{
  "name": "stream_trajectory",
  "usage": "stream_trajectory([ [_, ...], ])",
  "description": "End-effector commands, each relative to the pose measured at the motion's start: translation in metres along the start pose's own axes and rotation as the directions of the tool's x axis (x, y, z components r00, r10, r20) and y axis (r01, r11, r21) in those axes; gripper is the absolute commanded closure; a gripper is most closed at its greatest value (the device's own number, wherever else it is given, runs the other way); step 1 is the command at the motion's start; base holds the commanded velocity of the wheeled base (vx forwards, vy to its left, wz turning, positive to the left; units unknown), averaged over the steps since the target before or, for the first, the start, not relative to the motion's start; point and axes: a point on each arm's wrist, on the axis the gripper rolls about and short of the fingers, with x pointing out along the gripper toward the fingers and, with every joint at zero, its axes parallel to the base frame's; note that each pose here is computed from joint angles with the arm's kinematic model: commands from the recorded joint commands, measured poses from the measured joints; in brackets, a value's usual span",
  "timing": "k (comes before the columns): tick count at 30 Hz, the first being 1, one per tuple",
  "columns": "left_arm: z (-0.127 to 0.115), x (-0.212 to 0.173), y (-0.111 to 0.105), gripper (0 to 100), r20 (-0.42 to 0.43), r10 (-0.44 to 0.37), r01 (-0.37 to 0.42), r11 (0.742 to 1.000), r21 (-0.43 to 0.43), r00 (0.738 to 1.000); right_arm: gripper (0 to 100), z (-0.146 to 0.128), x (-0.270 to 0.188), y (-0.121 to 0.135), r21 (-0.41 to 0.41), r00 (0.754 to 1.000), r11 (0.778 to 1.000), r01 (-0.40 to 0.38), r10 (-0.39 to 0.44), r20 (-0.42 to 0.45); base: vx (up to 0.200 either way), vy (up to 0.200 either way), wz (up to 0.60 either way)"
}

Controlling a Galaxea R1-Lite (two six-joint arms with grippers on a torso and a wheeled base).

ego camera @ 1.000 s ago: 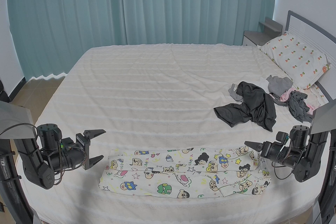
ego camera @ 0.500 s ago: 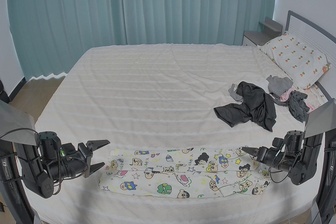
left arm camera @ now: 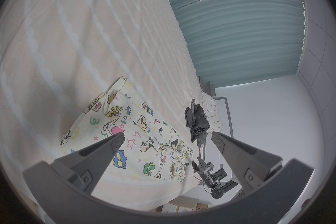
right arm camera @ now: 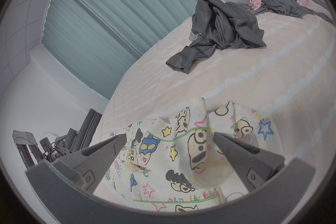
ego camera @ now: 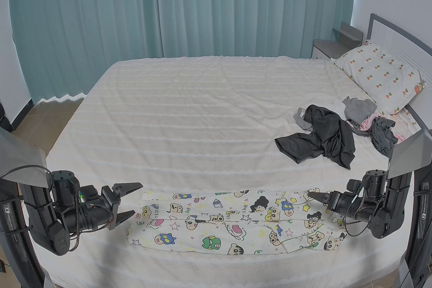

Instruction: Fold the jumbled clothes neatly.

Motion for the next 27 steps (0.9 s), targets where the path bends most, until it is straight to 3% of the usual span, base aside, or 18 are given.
stream_trajectory([
  [1,0.001,0.001,0.000,0,0.004,-0.009,0.009,1.000,0.006,1.000,0,0.004,0.002,0.001,-0.012,1.000,1.000,-0.011,0.012,0.022,0.000,0.000,0.00],
  [11,0.000,0.001,0.000,0,0.005,-0.007,0.007,1.000,0.010,1.000,0,0.003,0.000,0.017,-0.040,0.999,0.998,-0.047,0.048,0.017,0.000,0.000,0.00],
  [22,-0.001,0.002,0.002,0,-0.001,0.001,-0.001,0.999,0.033,1.000,0,-0.003,0.026,0.000,-0.017,0.999,0.999,-0.035,0.035,0.004,0.000,0.000,0.00],
  [27,-0.002,0.003,0.003,0,-0.004,0.005,-0.005,0.999,0.035,1.000,0,-0.006,0.038,-0.010,-0.016,0.999,1.000,0.024,-0.023,0.031,0.000,0.000,0.00],
])
